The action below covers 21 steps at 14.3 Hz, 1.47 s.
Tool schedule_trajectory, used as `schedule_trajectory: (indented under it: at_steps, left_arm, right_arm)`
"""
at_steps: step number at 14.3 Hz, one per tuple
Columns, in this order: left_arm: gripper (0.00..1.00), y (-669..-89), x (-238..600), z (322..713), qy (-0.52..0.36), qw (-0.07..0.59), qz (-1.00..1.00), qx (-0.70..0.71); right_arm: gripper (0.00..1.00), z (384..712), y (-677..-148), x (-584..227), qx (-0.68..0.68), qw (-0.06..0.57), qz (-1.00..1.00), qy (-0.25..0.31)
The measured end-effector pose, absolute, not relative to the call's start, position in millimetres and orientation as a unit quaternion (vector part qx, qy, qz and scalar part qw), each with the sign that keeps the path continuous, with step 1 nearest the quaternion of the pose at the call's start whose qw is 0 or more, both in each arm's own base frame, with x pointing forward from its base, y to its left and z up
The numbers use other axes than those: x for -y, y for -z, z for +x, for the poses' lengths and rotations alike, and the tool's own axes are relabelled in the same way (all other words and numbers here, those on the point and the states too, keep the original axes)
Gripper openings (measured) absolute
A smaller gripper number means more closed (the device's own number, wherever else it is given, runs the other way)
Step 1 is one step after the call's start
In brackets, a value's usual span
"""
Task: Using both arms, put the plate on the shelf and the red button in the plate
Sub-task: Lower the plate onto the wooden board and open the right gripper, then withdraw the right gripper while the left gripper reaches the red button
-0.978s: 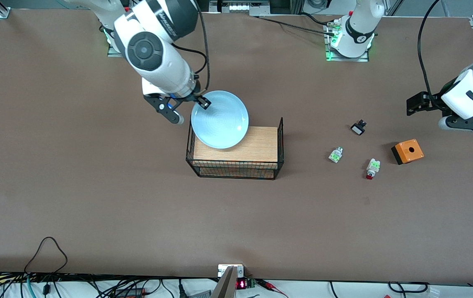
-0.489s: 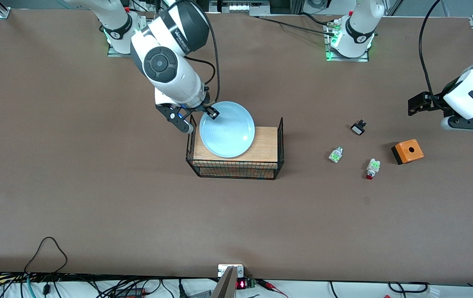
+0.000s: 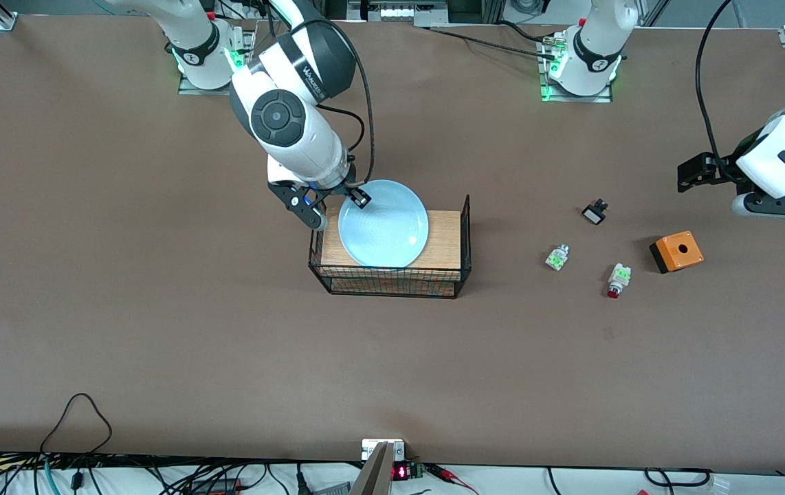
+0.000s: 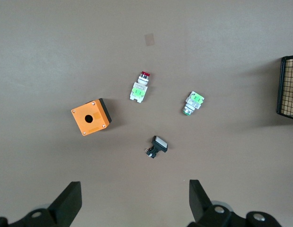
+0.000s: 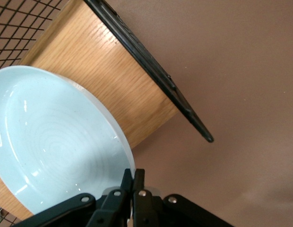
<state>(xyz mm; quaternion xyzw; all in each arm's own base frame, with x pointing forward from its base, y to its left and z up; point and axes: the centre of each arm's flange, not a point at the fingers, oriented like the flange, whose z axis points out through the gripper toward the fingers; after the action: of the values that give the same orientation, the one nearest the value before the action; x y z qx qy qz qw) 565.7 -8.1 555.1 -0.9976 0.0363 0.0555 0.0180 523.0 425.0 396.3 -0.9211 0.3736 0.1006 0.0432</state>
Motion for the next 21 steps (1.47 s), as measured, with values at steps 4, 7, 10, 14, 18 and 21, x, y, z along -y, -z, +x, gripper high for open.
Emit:
schedule_trajectory:
  at_steps: [4,7,10,14,18,21]
  left_arm:
    - [1.00,-555.1,7.7,565.7,-0.056,0.018,-0.998,-0.036]
    - [1.00,-555.1,6.8,565.7,-0.056,0.018,-0.998,-0.035]
    - [1.00,-554.4,6.2,565.9,-0.056,0.018,-0.998,-0.035]
    - [1.00,-533.1,5.6,573.2,-0.076,0.016,-0.996,-0.034]
    - [1.00,-450.3,-13.1,598.3,-0.136,0.008,-0.990,-0.033]
    - [1.00,-398.2,-21.5,619.1,-0.134,-0.002,-0.986,-0.094]
  right_arm:
    - [0.03,520.1,-390.2,-430.5,-0.371,0.041,-0.922,-0.101]
    - [0.16,522.6,-391.6,-429.2,-0.372,0.044,-0.922,-0.098]
    - [0.45,526.4,-397.8,-429.8,-0.373,0.053,-0.922,-0.091]
    - [0.86,531.8,-444.5,-433.1,-0.368,0.086,-0.923,-0.073]
    - [1.00,526.0,-518.4,-401.1,-0.342,0.093,-0.934,-0.052]
    - [1.00,542.7,-540.3,-343.0,-0.269,0.057,-0.961,-0.025]
